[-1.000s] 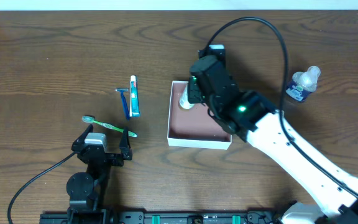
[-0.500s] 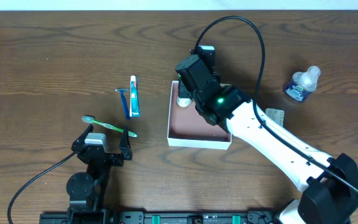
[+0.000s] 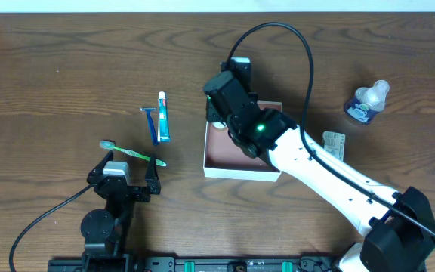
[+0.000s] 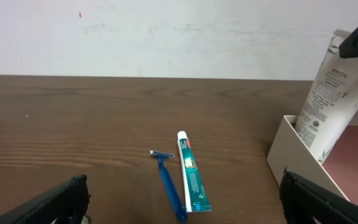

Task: Pack container
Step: 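Carry the lotion tube left and lower it into the box, then move right gripper to the blue soap pump bottle and grasp it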

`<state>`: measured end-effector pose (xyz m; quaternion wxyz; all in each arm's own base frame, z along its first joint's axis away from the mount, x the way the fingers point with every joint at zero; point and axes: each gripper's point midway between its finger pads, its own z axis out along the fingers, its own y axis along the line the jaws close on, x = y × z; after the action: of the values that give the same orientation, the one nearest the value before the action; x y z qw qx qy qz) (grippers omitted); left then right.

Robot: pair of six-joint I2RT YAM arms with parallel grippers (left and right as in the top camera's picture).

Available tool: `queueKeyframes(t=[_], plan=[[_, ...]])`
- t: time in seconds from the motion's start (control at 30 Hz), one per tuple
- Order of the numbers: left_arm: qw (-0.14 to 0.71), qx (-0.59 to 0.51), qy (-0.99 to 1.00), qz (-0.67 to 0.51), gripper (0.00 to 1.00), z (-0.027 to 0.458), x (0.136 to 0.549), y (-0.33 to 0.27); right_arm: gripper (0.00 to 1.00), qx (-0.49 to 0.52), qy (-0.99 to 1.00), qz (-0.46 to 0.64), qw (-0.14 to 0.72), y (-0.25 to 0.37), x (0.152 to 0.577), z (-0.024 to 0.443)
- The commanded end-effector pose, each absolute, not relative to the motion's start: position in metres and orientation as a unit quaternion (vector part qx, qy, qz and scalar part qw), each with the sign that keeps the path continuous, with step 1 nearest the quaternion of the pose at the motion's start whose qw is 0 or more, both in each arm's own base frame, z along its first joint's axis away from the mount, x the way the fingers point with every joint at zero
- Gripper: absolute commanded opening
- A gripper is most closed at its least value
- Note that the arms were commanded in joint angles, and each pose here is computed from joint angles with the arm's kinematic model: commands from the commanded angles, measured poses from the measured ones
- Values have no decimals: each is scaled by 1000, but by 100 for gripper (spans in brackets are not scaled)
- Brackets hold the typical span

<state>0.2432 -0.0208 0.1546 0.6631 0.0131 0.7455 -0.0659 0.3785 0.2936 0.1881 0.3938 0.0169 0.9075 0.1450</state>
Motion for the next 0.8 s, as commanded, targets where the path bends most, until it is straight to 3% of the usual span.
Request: queueKeyframes(t=[0.0,0.23,0.4,0.5,0.77], plan=[[647,14,760,-65,98,137,244,-21,46,13,902,157,402,305,376,198],[647,14,760,-65,98,137,244,-21,46,-11,893,179,412,312,374,214],[647,14,760,-65,98,137,244,-21,47,-23,874,197,443,305,367,256],[647,14,760,-65,98,137,244,-21,54,-43,858,202,471,294,358,289],[647,14,760,-65,98,137,244,-21,66,37,856,103,505,173,347,333]])
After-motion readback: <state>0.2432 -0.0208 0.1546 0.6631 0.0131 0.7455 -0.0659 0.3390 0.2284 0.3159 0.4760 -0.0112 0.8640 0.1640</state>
